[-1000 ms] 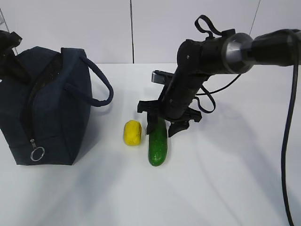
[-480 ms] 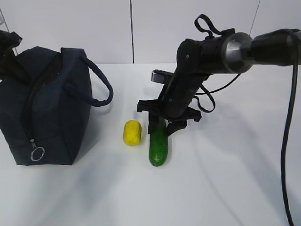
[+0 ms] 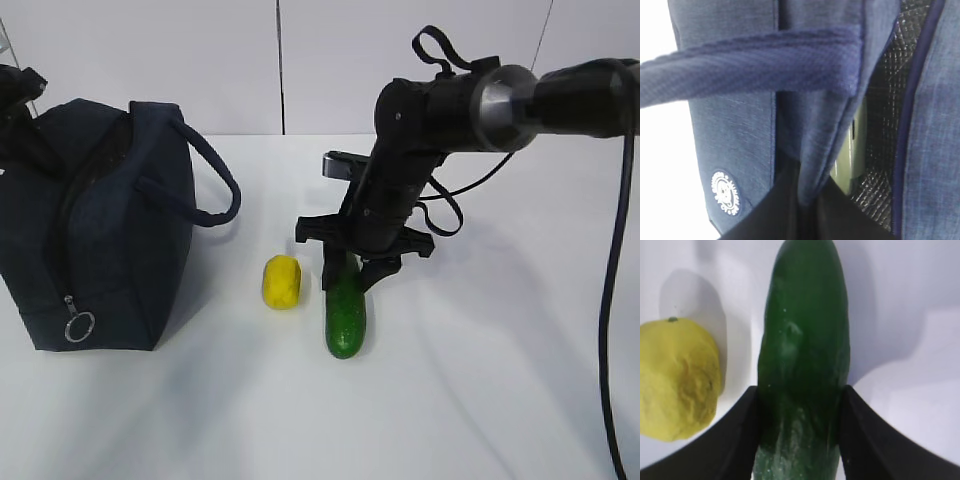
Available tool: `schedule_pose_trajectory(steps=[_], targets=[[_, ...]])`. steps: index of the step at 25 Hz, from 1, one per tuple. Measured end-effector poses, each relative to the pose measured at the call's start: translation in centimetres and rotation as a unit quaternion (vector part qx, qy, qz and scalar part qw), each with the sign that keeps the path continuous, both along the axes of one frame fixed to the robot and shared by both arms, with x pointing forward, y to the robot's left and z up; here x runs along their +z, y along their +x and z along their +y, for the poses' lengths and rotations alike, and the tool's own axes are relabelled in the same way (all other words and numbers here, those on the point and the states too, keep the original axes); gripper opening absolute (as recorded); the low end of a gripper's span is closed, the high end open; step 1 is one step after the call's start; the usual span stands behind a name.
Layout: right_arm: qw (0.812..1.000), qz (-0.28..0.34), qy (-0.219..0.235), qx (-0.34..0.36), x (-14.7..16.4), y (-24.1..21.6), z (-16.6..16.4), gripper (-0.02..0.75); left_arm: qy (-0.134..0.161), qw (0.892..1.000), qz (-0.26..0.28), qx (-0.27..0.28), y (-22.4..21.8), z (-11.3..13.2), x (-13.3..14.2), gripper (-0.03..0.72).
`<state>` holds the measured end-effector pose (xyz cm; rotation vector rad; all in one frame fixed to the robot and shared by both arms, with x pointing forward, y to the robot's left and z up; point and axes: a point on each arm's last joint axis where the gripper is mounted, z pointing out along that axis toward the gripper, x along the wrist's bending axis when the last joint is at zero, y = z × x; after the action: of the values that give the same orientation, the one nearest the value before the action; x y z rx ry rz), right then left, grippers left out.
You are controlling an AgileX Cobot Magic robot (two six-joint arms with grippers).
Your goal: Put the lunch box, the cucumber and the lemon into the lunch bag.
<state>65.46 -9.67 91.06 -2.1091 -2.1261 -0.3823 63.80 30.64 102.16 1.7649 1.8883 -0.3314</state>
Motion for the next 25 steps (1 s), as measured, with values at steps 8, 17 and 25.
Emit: schedule_pose_trajectory(steps=[8, 17, 25], targets=[[0.998, 0.045, -0.015, 0.037, 2.7, -0.1, 0.1, 0.339, 0.011, 1.0, 0.002, -0.003, -0.1, 0.2, -0.1, -0.008], [0.995, -0.029, 0.067, 0.062, 9.5, 1.7, 1.9, 0.339, 0.029, 1.0, 0.004, -0.009, -0.1, 0.4, -0.3, -0.004], [0.964, -0.086, 0.229, 0.101, 16.0, 1.6, 4.3, 0.338, -0.015, 1.0, 0.001, 0.0, 0.0, -0.2, 0.1, -0.002]])
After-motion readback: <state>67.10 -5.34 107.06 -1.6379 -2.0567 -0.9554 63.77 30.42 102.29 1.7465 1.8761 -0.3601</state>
